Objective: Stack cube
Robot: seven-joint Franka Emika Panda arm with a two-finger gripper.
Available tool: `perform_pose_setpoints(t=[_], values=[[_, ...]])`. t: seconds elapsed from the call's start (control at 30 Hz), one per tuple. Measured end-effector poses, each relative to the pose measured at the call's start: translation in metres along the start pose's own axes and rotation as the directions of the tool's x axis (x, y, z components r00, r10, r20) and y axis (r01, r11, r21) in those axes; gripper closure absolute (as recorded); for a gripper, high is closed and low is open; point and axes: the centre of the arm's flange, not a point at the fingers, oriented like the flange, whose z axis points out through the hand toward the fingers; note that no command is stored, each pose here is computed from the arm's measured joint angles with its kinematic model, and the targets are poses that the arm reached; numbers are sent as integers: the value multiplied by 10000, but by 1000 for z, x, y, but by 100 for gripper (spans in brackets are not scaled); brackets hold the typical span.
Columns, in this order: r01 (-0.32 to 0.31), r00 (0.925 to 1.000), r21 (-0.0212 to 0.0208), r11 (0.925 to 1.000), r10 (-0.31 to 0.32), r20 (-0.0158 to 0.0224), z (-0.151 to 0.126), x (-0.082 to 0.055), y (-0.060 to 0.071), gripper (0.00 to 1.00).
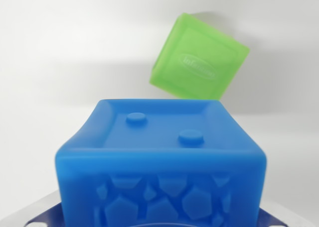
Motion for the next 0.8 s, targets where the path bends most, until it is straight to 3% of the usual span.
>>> perform_pose_setpoints(t=[0.33,0.8], values=[[-844,9964,2,9964,844,1,-7,9,-2,100],[-2023,9793,-6,9793,2023,-5,-17,22,-6,100]])
